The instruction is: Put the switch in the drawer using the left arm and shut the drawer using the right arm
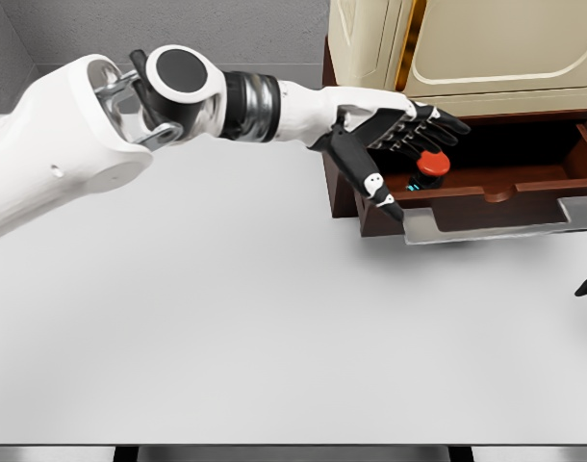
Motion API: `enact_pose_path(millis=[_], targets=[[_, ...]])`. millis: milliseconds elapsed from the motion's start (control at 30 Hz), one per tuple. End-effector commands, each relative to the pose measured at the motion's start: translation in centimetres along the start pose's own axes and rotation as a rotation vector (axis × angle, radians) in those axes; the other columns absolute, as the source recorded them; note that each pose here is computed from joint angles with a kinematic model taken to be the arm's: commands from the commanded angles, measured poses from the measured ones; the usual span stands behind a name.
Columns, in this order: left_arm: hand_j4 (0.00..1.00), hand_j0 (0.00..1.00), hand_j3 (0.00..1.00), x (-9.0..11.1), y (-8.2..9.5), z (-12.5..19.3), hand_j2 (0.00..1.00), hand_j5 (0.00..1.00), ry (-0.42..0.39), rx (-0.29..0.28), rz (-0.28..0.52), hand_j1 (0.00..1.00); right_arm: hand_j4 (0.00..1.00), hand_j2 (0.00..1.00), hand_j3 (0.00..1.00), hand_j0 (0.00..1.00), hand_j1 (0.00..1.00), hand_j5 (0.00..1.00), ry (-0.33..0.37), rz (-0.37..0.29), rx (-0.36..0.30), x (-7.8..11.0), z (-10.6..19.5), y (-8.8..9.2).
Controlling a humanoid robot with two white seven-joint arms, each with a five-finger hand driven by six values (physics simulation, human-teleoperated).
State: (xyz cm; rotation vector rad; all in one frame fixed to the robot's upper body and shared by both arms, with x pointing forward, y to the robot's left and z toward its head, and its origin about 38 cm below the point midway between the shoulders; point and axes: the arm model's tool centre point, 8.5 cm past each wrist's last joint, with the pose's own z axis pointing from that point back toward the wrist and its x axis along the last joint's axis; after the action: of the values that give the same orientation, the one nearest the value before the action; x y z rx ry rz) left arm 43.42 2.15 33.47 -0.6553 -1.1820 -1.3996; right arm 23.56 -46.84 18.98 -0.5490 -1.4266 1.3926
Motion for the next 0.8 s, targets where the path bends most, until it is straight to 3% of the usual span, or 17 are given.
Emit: enact_pose_path(millis=[0, 200, 333, 533, 600, 767], targets=[[1.00, 1.00, 1.00, 0.1, 0.0, -0.3, 1.00, 1.00, -0.005, -0.003, 0.007, 1.00, 0.50, 0.50, 0.50, 0.50, 0.50, 0.50, -0.001, -0.005, -0.004, 0.0, 0.0, -0.1], [1.00, 1.00, 1.00, 0.1, -0.4, -1.4, 1.00, 1.00, -0.011, -0.018, 0.020, 1.00, 0.50, 0.50, 0.50, 0.50, 0.50, 0.50, -0.001, -0.004, -0.003, 0.0, 0.0, -0.1], [1.00, 1.00, 1.00, -0.5, 0.0, -0.2, 1.00, 1.00, 0.002, -0.026, 0.023, 1.00, 0.50, 0.50, 0.50, 0.50, 0.50, 0.50, -0.001, -0.005, -0.004, 0.0, 0.0, -0.1], [1.00, 1.00, 1.00, -2.4, 1.0, 0.5, 1.00, 1.00, 0.041, 0.009, 0.060, 1.00, 0.50, 0.50, 0.50, 0.50, 0.50, 0.50, -0.001, -0.005, -0.004, 0.0, 0.0, -0.1], [1.00, 1.00, 1.00, -3.4, 2.1, 0.2, 1.00, 1.00, 0.058, 0.037, 0.093, 1.00, 0.50, 0.50, 0.50, 0.50, 0.50, 0.50, -0.001, -0.006, -0.003, 0.0, 0.0, 0.0], [1.00, 1.00, 1.00, -3.8, 1.6, -1.5, 1.00, 1.00, 0.056, 0.023, 0.113, 1.00, 0.50, 0.50, 0.50, 0.50, 0.50, 0.50, -0.001, -0.007, -0.004, 0.0, 0.0, 0.0]])
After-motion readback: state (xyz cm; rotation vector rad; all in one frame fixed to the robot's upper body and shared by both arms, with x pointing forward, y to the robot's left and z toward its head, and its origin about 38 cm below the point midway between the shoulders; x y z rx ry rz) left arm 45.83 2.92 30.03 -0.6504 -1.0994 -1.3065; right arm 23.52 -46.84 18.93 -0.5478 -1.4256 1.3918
